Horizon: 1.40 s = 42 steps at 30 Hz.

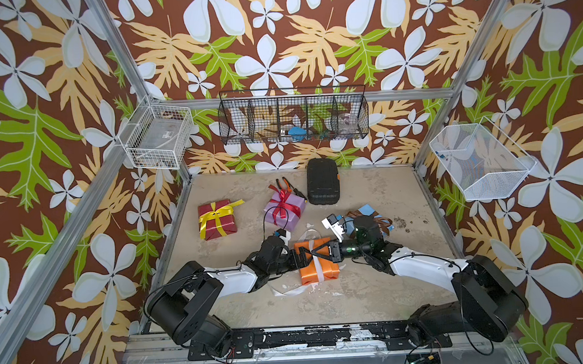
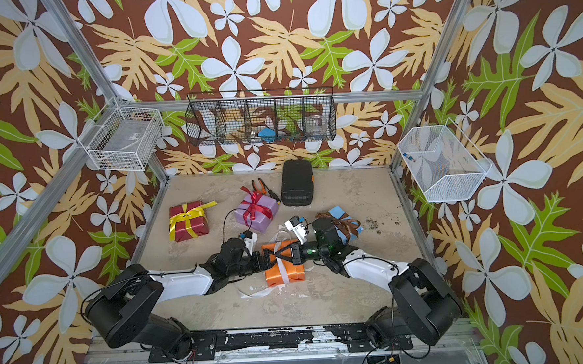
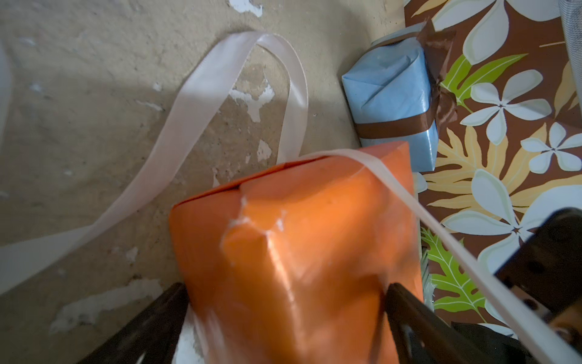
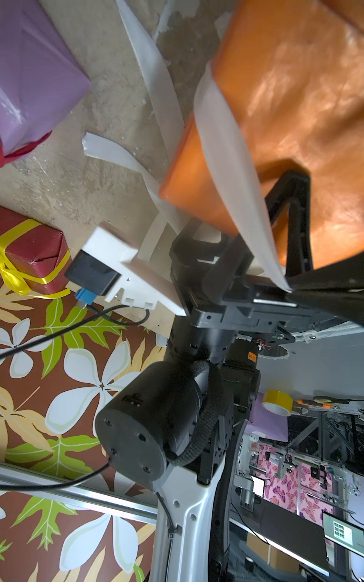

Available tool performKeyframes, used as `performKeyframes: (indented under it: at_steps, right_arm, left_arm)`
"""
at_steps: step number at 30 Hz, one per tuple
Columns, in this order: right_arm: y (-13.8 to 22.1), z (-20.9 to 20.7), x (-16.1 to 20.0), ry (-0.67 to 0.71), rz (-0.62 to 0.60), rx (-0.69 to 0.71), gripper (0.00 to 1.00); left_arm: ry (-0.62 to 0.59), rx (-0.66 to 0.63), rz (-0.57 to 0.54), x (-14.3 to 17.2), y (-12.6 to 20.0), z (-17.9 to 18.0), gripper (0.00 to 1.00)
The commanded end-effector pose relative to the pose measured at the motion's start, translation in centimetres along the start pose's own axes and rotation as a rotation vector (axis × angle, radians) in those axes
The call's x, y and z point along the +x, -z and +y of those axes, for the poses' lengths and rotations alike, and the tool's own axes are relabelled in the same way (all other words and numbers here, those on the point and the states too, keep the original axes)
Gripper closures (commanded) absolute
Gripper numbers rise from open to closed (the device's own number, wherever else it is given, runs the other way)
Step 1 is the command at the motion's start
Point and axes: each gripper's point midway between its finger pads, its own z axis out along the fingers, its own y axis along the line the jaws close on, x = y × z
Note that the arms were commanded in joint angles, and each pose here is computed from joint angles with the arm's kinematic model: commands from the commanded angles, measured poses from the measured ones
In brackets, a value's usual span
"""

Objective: Untie the ribbon bows on the gift boxes
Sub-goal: Pull the ribbon from the gift box.

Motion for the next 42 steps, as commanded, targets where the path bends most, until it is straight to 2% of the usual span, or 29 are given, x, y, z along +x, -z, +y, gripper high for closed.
performKeyframes:
  at_steps: [1, 22, 37, 42]
  right_arm:
    - [0.6, 2.5, -2.1, 0.082, -0.035, -0.04, 1.0]
    - [5.3, 13.7, -12.9, 0.36, -0.237, -0.036, 1.0]
    - [9.4, 21.4, -18.7, 0.536, -0.365, -0.028, 1.0]
    - [11.1, 23.2, -20.3, 0.593, -0.415, 0.019, 1.0]
  left_arm:
    - [-0.017, -0.062, 0.011, 0.4, -0.2, 1.4, 0.0]
    - [-0.032, -0.124, 0.054, 1.1, -0.4, 2.7, 0.01]
    - [-0.062, -0.162, 0.049, 0.8, 0.0, 2.9, 0.02]
    - [-0.059, -0.177, 0.058, 1.2, -0.1, 3.5, 0.01]
